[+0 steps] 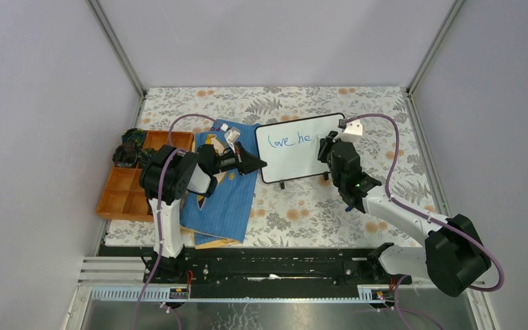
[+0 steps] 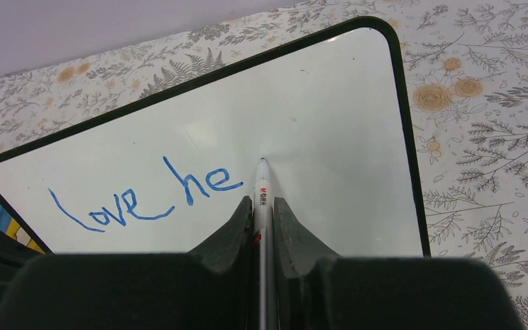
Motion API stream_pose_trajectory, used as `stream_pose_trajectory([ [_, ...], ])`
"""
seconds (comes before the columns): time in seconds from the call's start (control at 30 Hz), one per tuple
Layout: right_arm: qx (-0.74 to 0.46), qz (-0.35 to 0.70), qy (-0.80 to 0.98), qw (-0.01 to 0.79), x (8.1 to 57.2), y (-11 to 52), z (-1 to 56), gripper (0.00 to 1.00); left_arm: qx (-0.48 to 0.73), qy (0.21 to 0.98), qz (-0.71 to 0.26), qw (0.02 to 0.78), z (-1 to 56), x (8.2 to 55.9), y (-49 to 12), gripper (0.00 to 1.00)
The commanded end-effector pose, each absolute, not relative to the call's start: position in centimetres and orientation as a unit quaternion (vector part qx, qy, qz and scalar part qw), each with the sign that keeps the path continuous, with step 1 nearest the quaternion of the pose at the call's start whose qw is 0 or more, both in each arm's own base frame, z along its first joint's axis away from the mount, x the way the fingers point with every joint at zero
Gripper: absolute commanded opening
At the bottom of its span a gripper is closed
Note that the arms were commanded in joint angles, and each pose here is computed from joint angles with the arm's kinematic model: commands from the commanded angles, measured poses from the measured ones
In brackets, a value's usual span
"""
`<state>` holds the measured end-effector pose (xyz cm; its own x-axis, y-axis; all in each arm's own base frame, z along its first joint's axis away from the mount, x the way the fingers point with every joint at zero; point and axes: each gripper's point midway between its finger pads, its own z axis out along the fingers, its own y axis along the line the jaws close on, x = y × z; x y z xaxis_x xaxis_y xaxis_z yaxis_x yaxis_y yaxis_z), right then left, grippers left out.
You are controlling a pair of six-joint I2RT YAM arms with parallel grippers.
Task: Write a sentence on the whiteboard
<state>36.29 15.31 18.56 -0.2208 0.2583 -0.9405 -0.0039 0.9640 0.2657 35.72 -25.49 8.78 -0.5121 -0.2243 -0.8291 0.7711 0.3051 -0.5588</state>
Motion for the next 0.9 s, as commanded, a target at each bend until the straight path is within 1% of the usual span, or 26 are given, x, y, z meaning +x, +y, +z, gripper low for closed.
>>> stream_pose_trajectory([
  [0.0,0.098,0.132,0.748,0.642,37.5,15.8,21.5,0.00,0.175,0.721,-0.524,0.418,4.4,35.6,-24.3,0.00],
  [0.5,0.078,0.144,0.755,0.635,37.6,16.8,21.1,0.00,0.174,0.721,-0.525,0.418,4.4,35.6,-24.3,0.00],
  [0.87,0.057,0.142,0.777,0.610,36.9,17.1,19.5,0.00,0.173,0.722,-0.524,0.418,4.4,35.7,-24.3,0.00],
])
